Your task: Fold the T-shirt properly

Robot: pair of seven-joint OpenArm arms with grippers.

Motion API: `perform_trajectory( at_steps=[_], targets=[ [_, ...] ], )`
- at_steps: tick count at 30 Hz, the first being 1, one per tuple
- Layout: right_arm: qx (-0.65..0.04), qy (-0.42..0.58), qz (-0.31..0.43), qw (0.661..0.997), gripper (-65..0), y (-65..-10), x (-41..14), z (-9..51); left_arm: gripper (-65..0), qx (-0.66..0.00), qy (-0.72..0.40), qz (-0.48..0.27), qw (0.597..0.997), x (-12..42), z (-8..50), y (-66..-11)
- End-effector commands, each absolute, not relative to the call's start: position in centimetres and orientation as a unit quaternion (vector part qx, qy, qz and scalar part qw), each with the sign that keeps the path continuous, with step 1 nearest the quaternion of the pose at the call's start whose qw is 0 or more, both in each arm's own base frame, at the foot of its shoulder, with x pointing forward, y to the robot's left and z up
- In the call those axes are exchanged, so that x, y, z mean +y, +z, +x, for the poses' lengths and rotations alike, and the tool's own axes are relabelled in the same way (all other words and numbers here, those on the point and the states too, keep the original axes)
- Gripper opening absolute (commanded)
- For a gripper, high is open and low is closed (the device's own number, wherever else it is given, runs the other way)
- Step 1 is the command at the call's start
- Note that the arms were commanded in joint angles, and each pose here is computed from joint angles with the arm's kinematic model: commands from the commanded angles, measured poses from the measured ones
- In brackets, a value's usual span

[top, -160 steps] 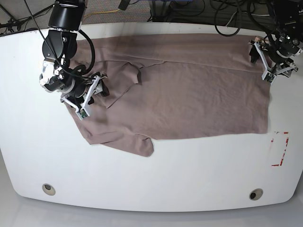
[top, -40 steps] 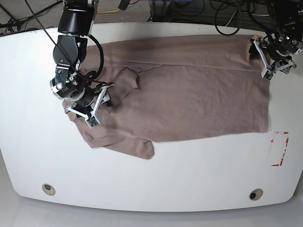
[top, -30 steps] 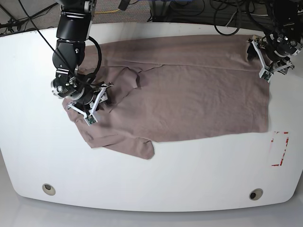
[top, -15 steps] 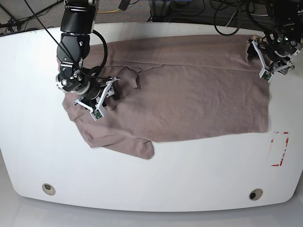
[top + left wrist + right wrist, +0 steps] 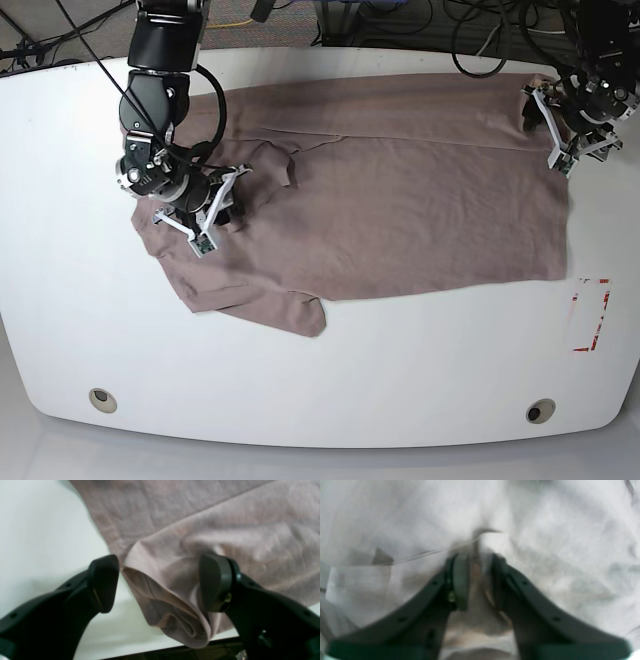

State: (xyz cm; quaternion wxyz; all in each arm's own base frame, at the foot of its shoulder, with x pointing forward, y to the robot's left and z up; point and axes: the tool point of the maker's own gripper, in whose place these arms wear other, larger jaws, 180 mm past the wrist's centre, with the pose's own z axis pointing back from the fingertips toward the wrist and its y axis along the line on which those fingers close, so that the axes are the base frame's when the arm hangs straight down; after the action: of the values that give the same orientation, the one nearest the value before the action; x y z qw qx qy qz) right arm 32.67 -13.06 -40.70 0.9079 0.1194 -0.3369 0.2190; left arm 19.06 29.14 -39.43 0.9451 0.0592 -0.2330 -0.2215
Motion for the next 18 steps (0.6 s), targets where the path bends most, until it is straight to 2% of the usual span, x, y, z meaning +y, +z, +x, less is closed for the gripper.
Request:
perform_trajectory(
  at_steps=[1,5,12,18],
  targets=[
    [-0.364,0.221,0.114,0.898,-59.0,-39.0,-13.3,34.1,-19.2,-0.246,-0.227,0.069,0.94,29.6,19.8,-38.5],
    [-0.363,0.222,0.113,0.898,-65.0,-39.0,-13.3,34.1,-19.2,-0.245,-0.231,0.066,0.939,29.3,19.8,-38.7],
    [-0.367,0.224,0.112,0.896,-65.0,-38.7,-13.3,34.2,-19.2,-0.243,-0.237,0.061,0.939,28.8,19.8,-38.9],
    [-0.404,0.238,0.087,0.879,-65.0,-35.5,-13.4,34.9,-19.2,-0.243,-0.237,0.061,0.939,28.8,19.8,-38.9]
  ],
)
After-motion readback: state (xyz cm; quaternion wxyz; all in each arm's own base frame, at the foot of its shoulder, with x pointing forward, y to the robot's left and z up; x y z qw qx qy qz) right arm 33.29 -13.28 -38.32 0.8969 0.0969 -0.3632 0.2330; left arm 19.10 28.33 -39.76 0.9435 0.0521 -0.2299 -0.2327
